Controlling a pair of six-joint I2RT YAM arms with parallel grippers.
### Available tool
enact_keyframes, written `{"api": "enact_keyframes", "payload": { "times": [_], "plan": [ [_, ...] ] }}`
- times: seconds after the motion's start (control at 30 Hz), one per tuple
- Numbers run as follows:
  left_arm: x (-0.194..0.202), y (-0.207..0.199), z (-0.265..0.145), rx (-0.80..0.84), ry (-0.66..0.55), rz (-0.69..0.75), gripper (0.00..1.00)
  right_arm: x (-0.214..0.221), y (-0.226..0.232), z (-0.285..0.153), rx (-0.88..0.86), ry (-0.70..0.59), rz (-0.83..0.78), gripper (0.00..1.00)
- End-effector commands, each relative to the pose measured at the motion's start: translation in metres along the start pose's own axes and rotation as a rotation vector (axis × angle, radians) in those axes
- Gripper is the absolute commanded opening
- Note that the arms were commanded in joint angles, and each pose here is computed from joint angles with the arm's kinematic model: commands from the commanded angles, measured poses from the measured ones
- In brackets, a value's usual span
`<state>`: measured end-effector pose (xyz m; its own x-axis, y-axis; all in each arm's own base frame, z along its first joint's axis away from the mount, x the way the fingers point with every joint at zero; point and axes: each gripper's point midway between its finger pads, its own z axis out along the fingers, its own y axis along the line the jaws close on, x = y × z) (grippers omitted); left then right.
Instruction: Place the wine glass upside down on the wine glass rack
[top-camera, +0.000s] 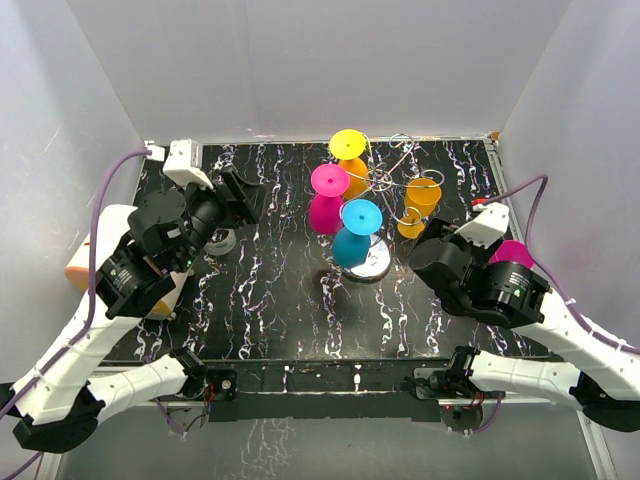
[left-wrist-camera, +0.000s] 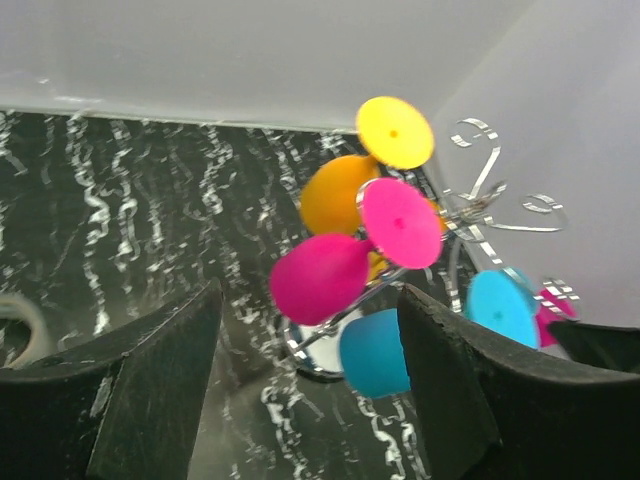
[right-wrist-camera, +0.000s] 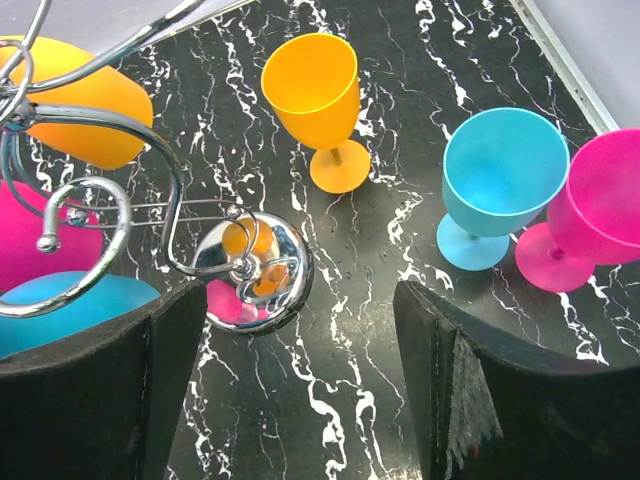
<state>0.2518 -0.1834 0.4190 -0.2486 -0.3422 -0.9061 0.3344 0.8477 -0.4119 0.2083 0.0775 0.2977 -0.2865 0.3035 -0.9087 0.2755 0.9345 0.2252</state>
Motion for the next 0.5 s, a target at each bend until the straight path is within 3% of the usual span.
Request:
{"api": "enact_keyframes", "payload": {
  "times": [0.0,0.47],
  "plan": [
    [0.028,0.038,0.002,-0.149,0.041,0.094,0.7,-0.007,-0.019,-0.002,0.051,-0.037,0.033,0.74],
    [0.048,0.045,0.017,-0.166,0.063,0.129,0.72,0.001,-0.025,0.005,0.087,-0.048,-0.059,0.92]
  ]
}}
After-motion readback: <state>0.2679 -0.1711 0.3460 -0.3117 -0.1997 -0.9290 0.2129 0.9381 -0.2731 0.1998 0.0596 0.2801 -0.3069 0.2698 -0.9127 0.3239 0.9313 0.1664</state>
